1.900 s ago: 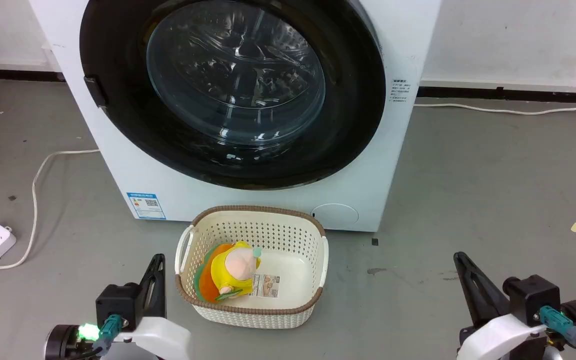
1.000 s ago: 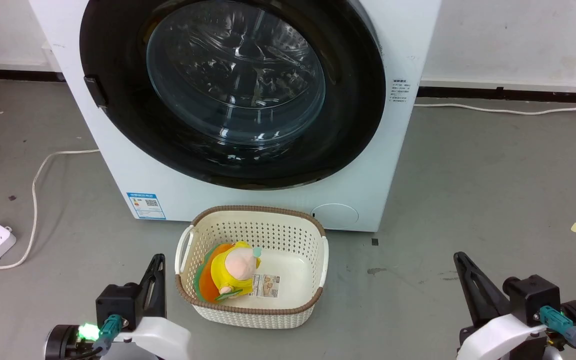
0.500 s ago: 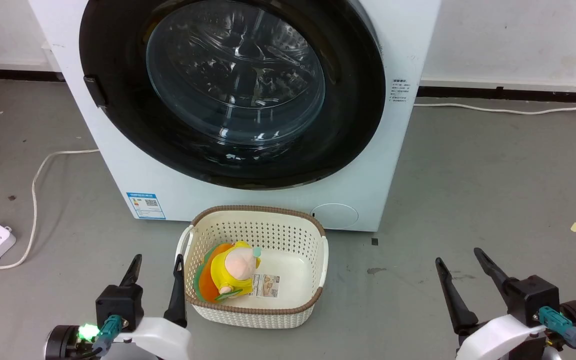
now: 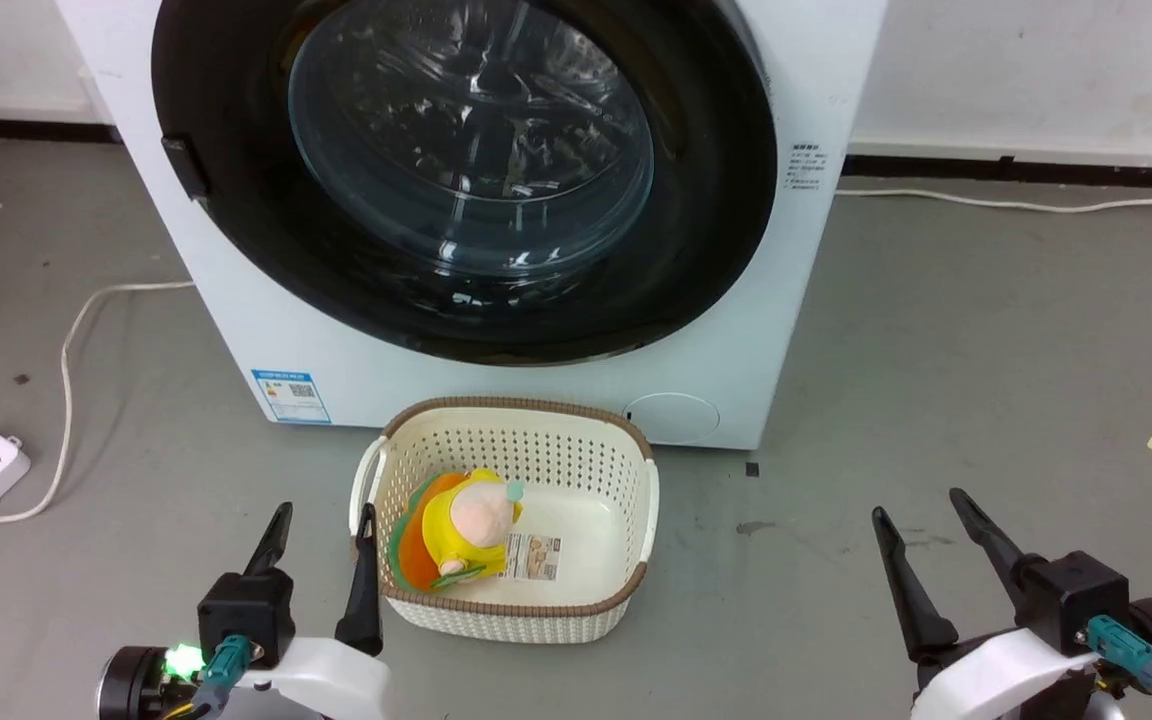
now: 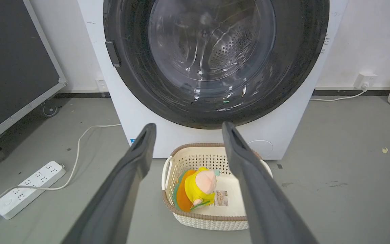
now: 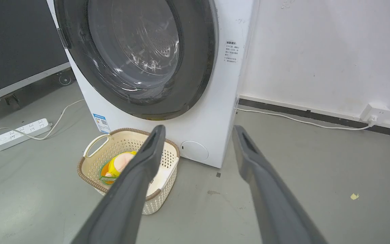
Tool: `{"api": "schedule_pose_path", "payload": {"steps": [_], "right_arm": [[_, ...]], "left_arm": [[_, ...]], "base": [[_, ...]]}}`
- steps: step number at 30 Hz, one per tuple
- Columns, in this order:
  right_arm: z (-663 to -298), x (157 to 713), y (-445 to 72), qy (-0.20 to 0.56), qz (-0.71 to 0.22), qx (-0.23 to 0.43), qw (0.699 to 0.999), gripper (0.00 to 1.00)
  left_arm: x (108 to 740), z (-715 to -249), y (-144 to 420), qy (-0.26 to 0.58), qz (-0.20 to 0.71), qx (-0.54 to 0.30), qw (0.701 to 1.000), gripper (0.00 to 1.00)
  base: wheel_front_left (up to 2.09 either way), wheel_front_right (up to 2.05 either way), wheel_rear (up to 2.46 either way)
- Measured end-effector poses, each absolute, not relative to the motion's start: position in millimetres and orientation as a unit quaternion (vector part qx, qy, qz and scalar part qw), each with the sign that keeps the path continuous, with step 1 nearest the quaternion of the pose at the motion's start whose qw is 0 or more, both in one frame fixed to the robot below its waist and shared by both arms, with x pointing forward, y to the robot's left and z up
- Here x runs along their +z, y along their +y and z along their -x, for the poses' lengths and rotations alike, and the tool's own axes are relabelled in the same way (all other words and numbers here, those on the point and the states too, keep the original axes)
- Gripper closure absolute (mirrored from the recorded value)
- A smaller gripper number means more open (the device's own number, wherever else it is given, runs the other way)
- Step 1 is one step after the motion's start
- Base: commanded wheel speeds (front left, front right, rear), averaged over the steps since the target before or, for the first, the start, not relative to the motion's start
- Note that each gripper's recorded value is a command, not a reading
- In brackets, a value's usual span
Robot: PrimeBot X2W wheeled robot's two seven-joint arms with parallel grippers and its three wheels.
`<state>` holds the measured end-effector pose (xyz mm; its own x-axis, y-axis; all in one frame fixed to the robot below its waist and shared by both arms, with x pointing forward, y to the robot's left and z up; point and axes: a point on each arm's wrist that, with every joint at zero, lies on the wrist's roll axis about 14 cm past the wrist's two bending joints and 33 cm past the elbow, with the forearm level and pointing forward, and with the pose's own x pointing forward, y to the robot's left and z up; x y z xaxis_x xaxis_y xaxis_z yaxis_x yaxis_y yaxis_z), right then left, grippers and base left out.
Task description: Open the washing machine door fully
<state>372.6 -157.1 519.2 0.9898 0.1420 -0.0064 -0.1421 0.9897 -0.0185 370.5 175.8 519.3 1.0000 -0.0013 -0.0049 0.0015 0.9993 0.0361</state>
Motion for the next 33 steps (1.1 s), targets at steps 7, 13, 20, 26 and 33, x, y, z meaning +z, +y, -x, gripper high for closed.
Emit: {"api": "schedule_pose_path", "payload": {"steps": [7,13,20,26,33], "right_arm": [[-386,525,-153,-0.009,0.007,0.077,0.997,0.00],[-406,532,-149,-0.025,-0.003,0.086,0.996,0.00],[-432,541,-146,-0.042,-0.009,0.097,0.994,0.00],[-457,549,-139,-0.050,-0.034,0.108,0.992,0.08],[-485,558,-134,-0.062,-0.081,0.113,0.988,1.00]], "left_arm": [[515,-374,177,0.006,-0.015,0.002,1.000,0.00],[516,-384,176,-0.002,-0.013,0.002,1.000,0.00],[515,-393,176,-0.005,-0.010,0.002,1.000,0.00],[510,-400,178,-0.003,-0.011,0.005,1.000,0.00],[507,-407,181,-0.005,-0.009,0.008,1.000,0.00]], "base": [[0.00,0.00,0.00],[0.00,0.00,0.00],[0.00,0.00,0.00],[0.00,0.00,0.00],[0.00,0.00,0.00]]}}
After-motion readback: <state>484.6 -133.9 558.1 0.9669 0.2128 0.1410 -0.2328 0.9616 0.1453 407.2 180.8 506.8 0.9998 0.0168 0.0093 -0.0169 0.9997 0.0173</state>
